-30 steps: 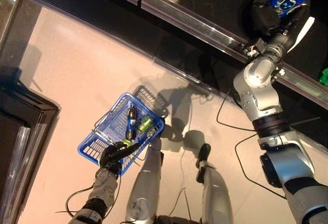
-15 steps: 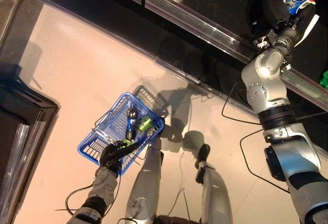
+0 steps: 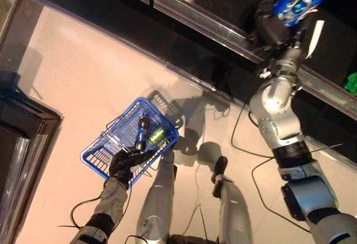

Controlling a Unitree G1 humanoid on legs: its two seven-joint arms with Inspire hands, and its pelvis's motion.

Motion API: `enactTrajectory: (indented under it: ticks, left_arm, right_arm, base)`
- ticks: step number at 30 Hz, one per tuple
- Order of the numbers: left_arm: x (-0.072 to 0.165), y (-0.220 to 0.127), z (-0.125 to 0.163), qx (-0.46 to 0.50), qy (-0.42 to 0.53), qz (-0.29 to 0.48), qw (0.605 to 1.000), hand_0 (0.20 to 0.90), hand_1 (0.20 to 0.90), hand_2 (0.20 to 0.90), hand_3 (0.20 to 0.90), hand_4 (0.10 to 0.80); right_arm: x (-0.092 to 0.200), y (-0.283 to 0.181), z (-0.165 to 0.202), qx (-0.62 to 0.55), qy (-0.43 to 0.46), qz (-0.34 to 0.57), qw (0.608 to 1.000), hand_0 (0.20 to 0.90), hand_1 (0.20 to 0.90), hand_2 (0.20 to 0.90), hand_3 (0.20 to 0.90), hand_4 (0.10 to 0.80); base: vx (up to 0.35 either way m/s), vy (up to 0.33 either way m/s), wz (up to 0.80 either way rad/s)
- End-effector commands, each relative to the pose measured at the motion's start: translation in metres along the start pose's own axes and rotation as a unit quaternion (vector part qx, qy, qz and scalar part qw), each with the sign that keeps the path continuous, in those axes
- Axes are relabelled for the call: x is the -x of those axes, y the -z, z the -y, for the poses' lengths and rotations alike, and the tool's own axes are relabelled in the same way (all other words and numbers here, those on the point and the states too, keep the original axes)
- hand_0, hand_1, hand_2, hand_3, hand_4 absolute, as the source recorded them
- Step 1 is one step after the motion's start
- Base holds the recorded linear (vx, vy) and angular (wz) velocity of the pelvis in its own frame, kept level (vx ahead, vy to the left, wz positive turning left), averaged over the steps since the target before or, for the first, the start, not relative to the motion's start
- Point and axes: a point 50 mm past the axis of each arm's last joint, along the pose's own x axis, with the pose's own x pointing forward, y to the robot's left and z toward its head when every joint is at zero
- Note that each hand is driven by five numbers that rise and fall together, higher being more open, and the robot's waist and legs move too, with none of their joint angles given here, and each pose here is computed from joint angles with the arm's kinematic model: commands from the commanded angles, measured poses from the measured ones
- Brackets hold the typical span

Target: Pick up the drink and place into the basket.

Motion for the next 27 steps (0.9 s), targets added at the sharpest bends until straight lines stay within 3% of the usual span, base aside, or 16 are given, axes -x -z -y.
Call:
enactTrajectory:
  ticks: [1,14,27]
  left_arm:
    - [0.019,-0.036,0.036,0.049,0.126,0.155,0.979,0.300,0.300,0.300,0.200,0.100]
    - [0.054,-0.076,0.072,0.087,0.281,0.214,0.931,0.300,0.300,0.300,0.200,0.100]
    - [0.091,-0.103,0.112,0.064,0.421,0.243,0.872,0.300,0.300,0.300,0.200,0.100]
  right_arm:
    - [0.007,-0.101,-0.021,-0.062,-0.128,0.248,0.958,0.300,0.300,0.300,0.200,0.100]
    - [0.064,-0.065,-0.042,-0.141,-0.316,0.123,0.930,0.300,0.300,0.300,0.200,0.100]
    - [0.092,-0.004,-0.072,-0.183,-0.341,-0.044,0.921,0.300,0.300,0.300,0.200,0.100]
  base:
    - [-0.104,-0.027,-0.04]
    - [-0.034,-0.044,0.01]
    - [-0.006,-0.043,0.18]
